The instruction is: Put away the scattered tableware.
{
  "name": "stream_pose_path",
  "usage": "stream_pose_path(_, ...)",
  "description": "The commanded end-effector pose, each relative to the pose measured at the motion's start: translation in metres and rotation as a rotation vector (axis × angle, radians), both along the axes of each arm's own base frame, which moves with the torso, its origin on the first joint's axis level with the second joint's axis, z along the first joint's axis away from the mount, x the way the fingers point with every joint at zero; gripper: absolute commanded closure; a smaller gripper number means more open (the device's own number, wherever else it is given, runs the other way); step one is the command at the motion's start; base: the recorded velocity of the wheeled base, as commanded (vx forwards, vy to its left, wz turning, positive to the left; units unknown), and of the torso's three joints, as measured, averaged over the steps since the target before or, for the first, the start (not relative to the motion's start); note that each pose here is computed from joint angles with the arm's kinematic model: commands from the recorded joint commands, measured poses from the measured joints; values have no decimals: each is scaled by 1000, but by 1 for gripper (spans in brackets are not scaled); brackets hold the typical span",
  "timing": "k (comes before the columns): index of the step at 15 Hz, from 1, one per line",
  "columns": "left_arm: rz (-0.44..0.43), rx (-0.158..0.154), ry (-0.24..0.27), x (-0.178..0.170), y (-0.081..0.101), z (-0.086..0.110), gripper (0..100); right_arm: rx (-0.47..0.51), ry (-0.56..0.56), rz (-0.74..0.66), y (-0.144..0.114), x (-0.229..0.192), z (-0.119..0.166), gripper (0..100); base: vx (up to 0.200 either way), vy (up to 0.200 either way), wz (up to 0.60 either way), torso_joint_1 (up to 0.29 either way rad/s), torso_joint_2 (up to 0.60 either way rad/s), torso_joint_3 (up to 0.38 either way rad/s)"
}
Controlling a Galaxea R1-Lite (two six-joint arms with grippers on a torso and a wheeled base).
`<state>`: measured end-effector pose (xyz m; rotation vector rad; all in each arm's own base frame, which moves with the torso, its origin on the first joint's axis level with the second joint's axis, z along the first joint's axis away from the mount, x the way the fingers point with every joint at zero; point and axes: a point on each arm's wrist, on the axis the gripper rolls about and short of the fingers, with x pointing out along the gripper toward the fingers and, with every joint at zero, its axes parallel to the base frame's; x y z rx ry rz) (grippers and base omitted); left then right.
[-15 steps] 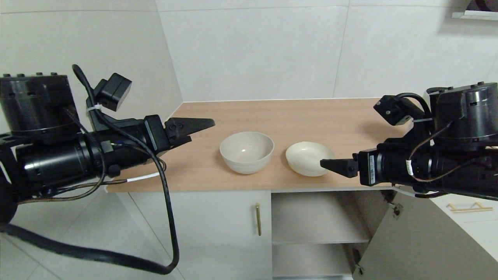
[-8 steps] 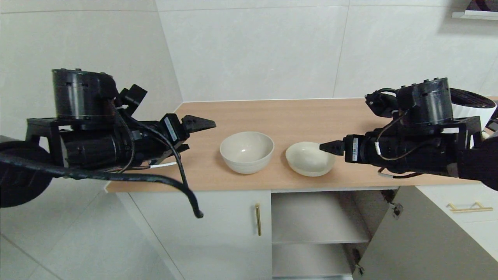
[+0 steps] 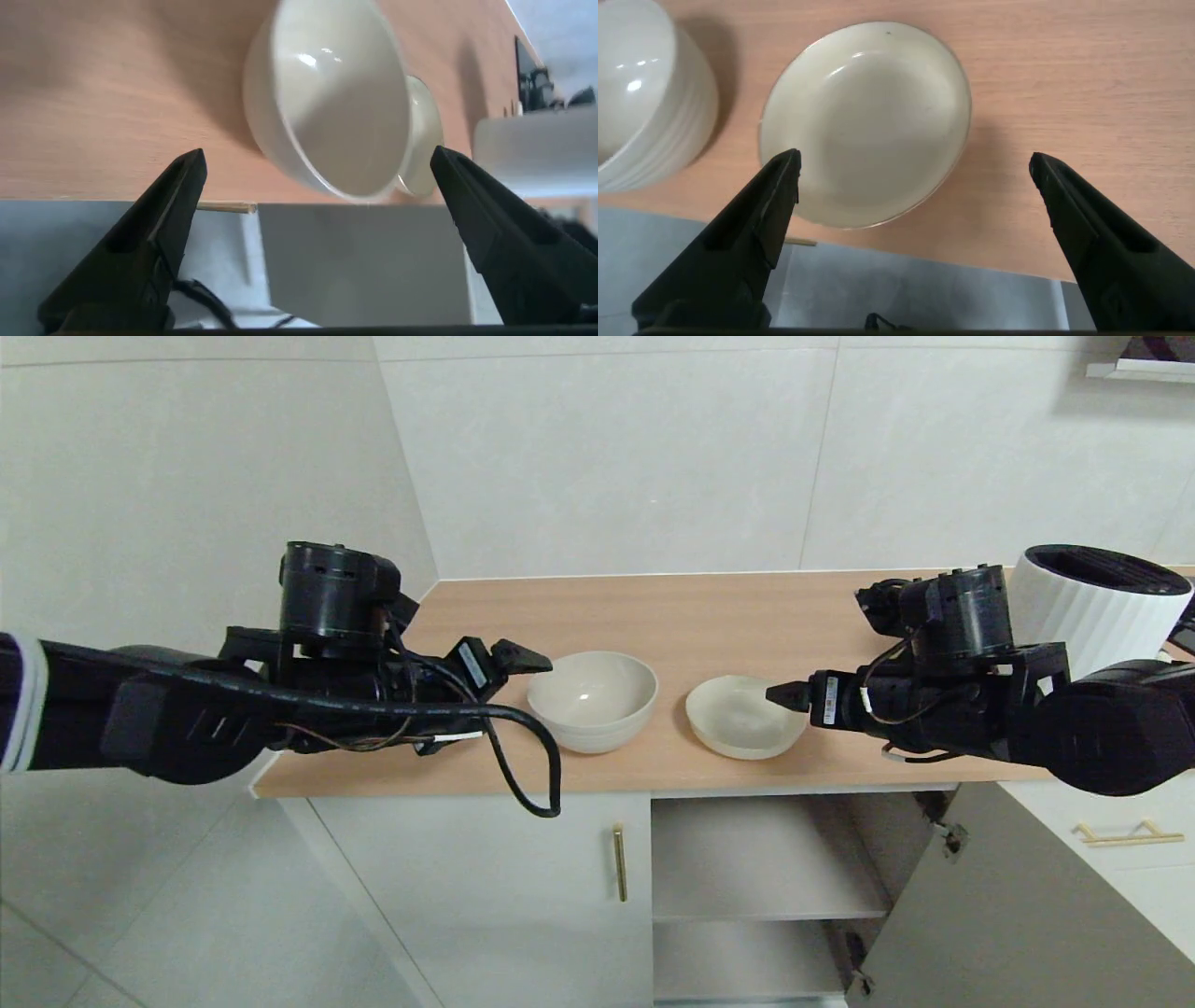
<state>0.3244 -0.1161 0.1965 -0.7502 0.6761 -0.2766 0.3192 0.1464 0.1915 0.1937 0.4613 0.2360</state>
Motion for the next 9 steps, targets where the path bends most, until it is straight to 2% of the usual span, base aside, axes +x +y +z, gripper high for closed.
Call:
stream_pose_path(1,7,2,44,14,-5,-16,0,-3,9,-2,0,3,-4,0,0,0,0,0,0,0)
stream_pose_path(3,8,7,65,19,-7,-25,0,-3,10,-2,0,3,-4,0,0,0,0,0,0,0)
stream_pose_path(9,0,0,82,21,-10,-30,0,-3,10,-2,0,3,-4,0,0,0,0,0,0,0)
